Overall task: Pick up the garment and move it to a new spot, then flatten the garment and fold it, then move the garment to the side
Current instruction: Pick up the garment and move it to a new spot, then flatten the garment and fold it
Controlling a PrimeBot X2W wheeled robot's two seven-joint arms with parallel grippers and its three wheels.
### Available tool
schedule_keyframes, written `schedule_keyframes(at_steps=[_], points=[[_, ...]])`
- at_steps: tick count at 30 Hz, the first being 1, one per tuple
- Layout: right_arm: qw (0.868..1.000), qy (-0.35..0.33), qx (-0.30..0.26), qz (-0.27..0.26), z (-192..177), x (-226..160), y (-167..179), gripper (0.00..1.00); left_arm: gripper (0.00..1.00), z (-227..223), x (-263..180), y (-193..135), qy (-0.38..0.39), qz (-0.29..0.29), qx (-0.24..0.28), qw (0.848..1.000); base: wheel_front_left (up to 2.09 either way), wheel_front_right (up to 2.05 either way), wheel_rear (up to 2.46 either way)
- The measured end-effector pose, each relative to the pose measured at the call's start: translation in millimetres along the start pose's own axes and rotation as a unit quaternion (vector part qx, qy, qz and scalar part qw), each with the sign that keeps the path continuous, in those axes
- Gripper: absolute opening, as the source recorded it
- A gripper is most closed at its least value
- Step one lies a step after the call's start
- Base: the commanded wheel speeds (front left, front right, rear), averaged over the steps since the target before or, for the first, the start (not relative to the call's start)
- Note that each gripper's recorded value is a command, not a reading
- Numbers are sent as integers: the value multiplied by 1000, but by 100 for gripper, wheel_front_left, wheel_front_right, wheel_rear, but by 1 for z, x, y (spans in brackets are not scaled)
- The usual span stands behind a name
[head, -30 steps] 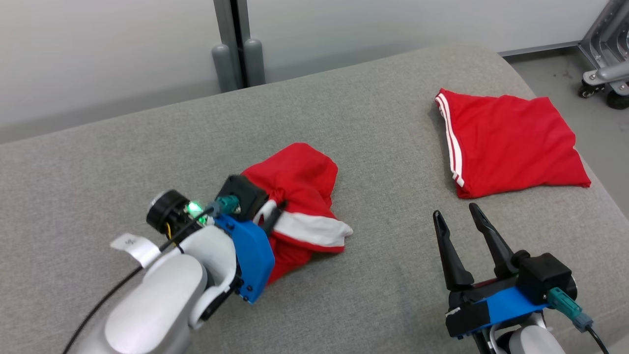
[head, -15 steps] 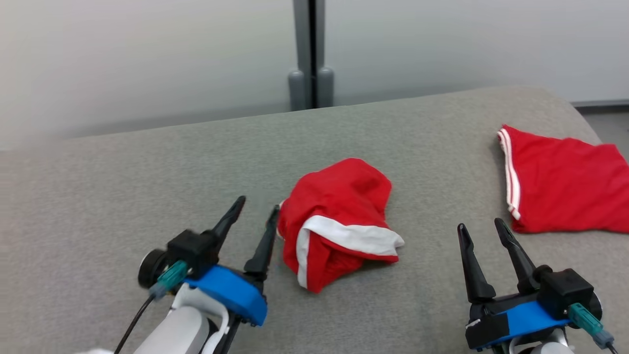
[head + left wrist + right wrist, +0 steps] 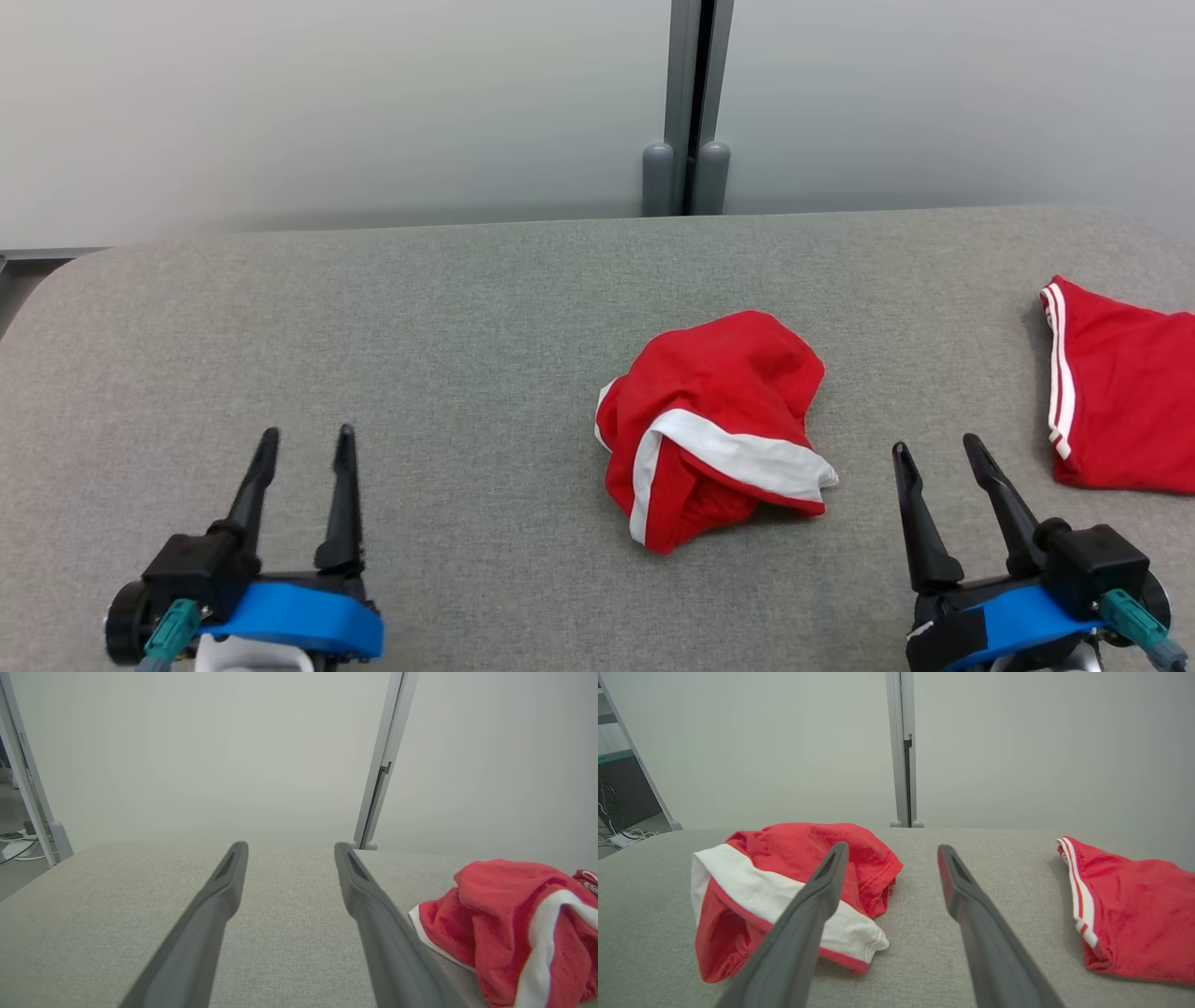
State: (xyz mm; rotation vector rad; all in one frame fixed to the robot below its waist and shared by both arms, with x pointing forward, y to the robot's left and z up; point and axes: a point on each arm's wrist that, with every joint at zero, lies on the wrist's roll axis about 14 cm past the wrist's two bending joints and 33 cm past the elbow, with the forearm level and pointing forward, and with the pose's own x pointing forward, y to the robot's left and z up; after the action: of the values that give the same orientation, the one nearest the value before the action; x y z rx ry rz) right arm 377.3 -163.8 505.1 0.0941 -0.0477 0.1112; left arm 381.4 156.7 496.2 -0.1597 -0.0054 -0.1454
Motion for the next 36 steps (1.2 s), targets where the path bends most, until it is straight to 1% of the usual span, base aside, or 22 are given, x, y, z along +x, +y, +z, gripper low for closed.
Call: schedule_keyframes(at_steps=[4,11,31,36], points=[[1000,8,-1,-4,-3,-2,-3,100,100,-2,-10,21,3,31,23,999,0,0,0],[1000,27,0,-12,-12,-10,-8,100,100,-9,-23,35,13,48,41,998,0,0,0],[999,45,9,-3,-22,-10,-1,100,100,-15,-26,26,19,38,29,999,0,0,0],[998,63,23,8,-27,-4,7,100,100,-17,-25,27,21,39,27,999,0,0,0]])
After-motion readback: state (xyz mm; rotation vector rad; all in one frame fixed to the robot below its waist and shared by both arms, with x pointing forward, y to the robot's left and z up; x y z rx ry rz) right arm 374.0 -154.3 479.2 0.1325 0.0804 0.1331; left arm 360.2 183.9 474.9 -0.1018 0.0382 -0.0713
